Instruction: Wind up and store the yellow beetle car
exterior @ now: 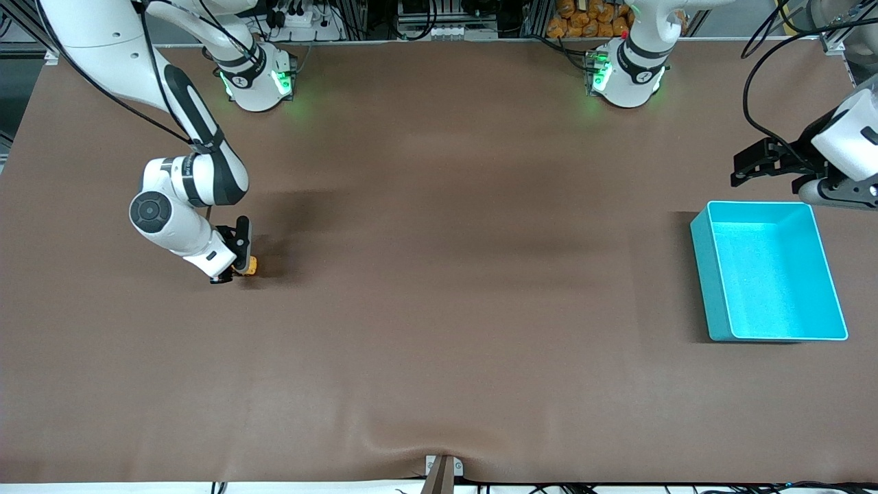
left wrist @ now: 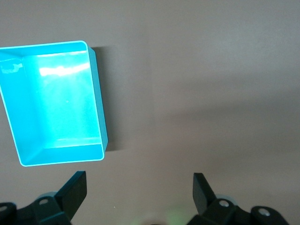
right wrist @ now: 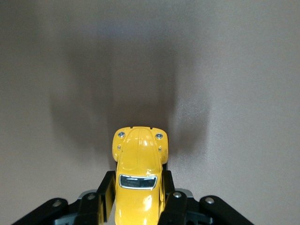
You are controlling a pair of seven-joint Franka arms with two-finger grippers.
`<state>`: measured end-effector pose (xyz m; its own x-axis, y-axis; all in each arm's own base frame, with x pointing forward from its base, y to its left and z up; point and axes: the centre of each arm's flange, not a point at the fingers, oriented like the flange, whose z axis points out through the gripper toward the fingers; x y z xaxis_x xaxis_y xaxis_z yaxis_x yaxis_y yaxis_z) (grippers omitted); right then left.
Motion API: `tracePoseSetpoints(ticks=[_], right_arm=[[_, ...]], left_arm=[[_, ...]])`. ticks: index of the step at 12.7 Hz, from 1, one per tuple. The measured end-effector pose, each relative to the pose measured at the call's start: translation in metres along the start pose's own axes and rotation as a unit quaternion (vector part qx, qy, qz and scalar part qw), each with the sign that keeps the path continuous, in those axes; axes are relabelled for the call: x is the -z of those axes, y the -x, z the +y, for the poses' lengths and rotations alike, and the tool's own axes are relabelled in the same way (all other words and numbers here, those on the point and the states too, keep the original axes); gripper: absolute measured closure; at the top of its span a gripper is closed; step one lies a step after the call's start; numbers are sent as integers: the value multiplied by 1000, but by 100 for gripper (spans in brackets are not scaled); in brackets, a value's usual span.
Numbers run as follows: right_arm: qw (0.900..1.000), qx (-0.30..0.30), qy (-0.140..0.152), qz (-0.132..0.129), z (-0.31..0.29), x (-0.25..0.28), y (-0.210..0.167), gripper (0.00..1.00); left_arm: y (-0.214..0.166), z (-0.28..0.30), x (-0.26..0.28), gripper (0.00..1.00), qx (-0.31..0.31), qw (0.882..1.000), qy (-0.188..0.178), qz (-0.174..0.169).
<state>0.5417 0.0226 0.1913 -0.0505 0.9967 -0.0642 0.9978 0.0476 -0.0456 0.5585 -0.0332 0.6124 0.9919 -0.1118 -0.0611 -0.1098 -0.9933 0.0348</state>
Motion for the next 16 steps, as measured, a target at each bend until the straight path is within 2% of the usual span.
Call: tracePoseSetpoints(ticks=[9,16], right_arm=[[1000,5,-1,1,-1,-3,47,56],[1000,10,0,2,-4,-10,145,56]], left_arm=[[-2,-8,-5,0,7,1000,1,-5],[-20,3,-41,0,-5,999,4,-37]])
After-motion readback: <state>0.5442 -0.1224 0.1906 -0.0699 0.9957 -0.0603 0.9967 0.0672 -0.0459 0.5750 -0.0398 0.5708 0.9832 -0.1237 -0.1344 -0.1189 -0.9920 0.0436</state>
